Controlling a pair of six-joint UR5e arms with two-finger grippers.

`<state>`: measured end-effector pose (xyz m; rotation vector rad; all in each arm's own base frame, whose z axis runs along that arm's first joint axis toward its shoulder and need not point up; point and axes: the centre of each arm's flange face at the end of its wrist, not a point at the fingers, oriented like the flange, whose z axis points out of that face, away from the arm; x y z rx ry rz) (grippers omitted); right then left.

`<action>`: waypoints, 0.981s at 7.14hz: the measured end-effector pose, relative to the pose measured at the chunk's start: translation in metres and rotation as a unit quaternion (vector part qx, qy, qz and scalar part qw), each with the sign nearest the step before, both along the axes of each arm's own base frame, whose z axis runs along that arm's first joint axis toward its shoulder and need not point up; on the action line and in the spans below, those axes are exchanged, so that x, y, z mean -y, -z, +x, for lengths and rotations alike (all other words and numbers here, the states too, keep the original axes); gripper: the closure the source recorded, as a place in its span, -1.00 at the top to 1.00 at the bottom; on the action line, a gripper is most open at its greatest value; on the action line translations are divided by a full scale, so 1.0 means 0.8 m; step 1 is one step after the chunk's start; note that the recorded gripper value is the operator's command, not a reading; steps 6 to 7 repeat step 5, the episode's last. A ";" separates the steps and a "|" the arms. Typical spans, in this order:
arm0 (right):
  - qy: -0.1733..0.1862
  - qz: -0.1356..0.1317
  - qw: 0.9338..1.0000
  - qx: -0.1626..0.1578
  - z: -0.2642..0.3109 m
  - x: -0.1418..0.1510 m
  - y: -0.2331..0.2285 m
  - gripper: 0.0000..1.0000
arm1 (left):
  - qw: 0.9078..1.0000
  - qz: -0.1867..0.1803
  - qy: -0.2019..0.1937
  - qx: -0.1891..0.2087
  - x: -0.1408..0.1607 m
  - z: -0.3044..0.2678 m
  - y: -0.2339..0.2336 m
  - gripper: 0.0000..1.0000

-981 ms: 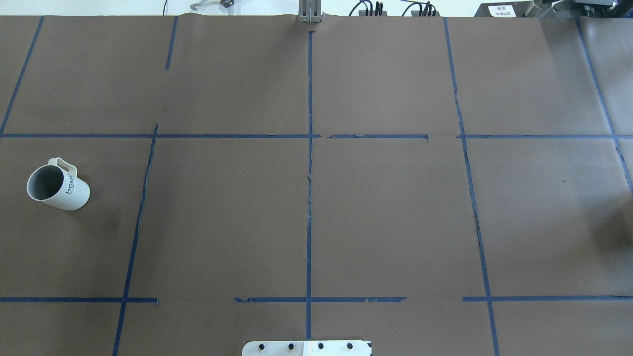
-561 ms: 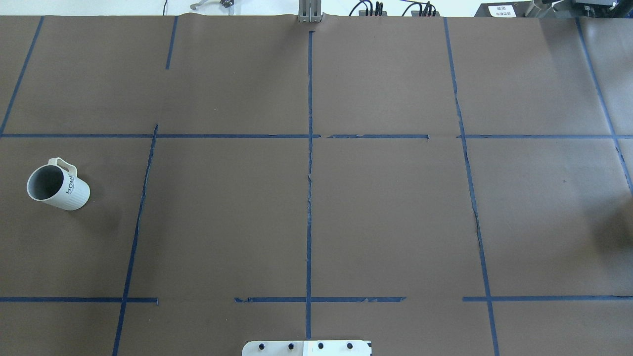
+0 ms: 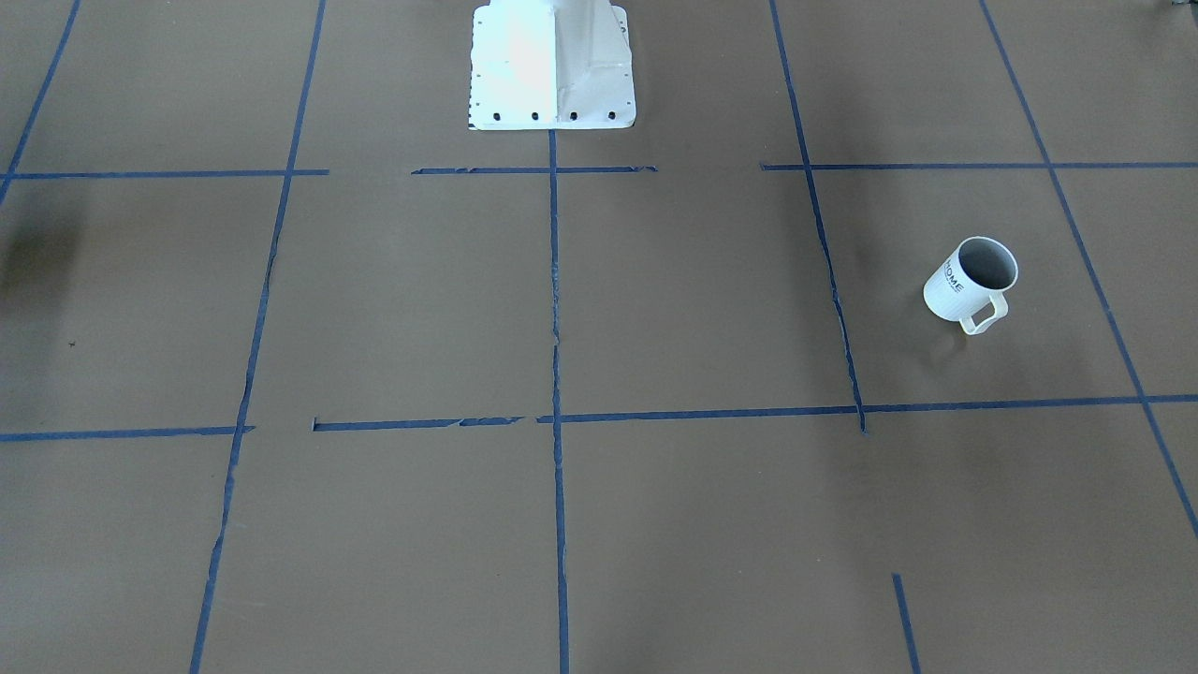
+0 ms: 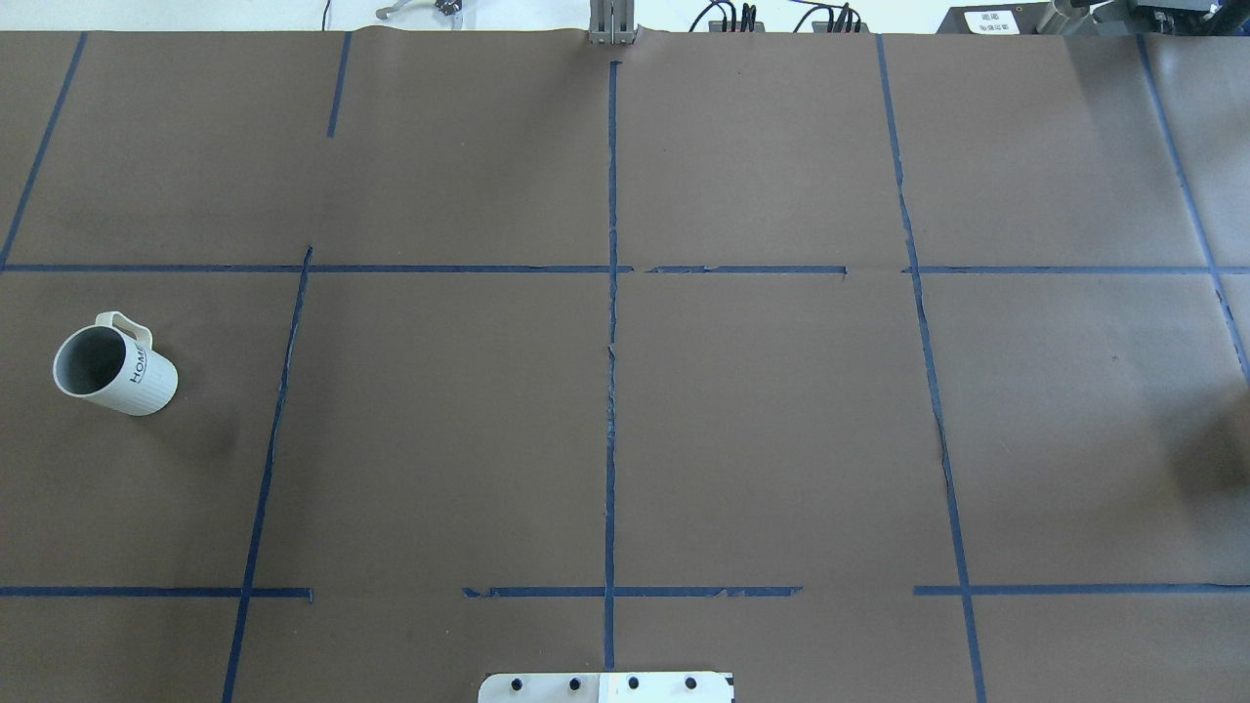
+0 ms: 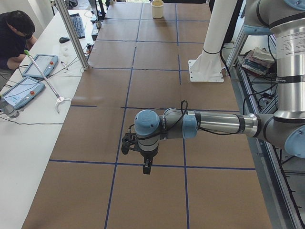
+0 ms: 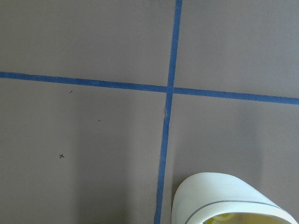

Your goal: Left arm hands cup to right arm to dump lemon

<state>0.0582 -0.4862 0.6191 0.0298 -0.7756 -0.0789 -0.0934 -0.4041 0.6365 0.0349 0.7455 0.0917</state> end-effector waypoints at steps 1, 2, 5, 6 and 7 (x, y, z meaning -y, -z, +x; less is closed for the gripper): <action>0.000 0.000 1.000 0.000 0.000 0.000 0.000 1.00 | 1.000 0.002 0.000 0.000 0.000 0.000 0.002 1.00; 0.000 0.000 1.000 0.000 -0.001 0.001 0.000 1.00 | 1.000 0.003 0.000 0.000 0.001 0.000 0.004 1.00; 0.000 0.000 1.000 0.000 -0.001 0.001 0.001 1.00 | 1.000 0.005 0.000 0.000 0.002 0.000 0.006 1.00; 0.000 0.000 1.000 0.000 -0.001 0.001 0.001 1.00 | 1.000 0.005 0.000 0.000 0.002 0.000 0.006 1.00; 0.000 0.000 1.000 0.000 -0.001 0.001 0.001 1.00 | 1.000 0.005 0.000 0.000 0.002 0.000 0.006 1.00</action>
